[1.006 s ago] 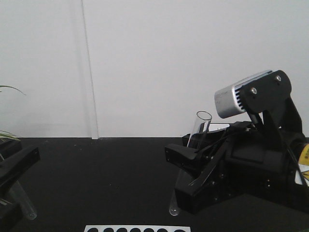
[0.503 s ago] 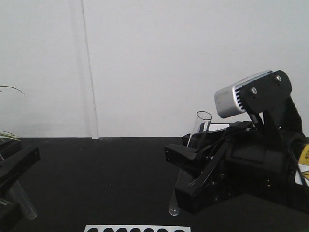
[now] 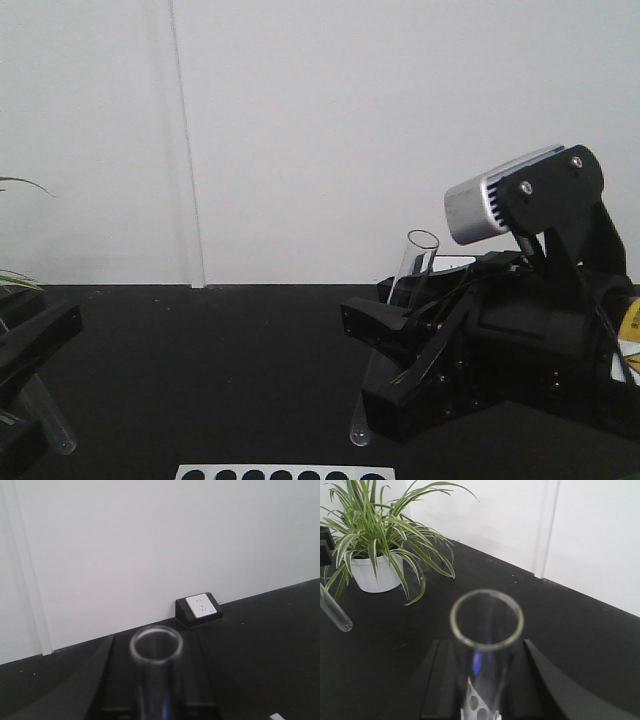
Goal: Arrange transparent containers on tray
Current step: 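Hold both tubes raised above the rack, then turn the base away from the rack while holding both tubes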
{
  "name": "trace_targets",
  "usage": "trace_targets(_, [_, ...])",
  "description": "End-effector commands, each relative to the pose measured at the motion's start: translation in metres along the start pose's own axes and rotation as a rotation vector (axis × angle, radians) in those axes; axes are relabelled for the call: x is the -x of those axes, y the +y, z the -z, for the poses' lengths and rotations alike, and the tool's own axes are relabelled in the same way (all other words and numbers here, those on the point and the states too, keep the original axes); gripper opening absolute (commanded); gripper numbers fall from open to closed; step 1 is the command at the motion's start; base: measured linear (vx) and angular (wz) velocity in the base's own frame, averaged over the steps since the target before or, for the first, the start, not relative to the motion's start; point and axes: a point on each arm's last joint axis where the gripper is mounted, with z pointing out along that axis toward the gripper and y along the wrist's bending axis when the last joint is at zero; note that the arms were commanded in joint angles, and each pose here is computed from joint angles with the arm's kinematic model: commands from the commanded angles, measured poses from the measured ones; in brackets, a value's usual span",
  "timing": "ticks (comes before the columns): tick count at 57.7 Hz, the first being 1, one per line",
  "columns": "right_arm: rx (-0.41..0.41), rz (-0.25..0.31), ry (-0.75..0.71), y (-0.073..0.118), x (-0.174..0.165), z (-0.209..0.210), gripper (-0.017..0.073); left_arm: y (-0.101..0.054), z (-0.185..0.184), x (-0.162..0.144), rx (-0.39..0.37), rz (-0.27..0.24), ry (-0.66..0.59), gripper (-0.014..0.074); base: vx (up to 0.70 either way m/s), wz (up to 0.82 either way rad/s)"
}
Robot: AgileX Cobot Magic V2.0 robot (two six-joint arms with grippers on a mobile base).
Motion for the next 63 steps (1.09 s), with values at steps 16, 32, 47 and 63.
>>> trace_targets(16, [-0.006, 0.010, -0.141, -0.0004, 0.0222, 0.0124, -0.0002, -0.0033, 0.0035, 0.0216, -0.024, 0.014, -0.126, 0.0030, -0.04, 0.01])
trace_targets(32, [-0.006, 0.010, -0.141, -0.0004, 0.0222, 0.0124, -0.0002, -0.0033, 0.0036, 0.0217, -0.024, 0.014, -0.127, 0.0030, -0.13, 0.04])
trace_targets(47, [-0.006, 0.010, -0.141, -0.0004, 0.0222, 0.0124, -0.0002, -0.0033, 0.0036, 0.0217, -0.024, 0.014, -0.127, 0.0030, -0.19, 0.13])
trace_targets(63, [-0.006, 0.010, -0.141, -0.0004, 0.0222, 0.0124, -0.0002, -0.0033, 0.0036, 0.0217, -0.024, 0.014, -0.127, 0.0030, -0.22, 0.06])
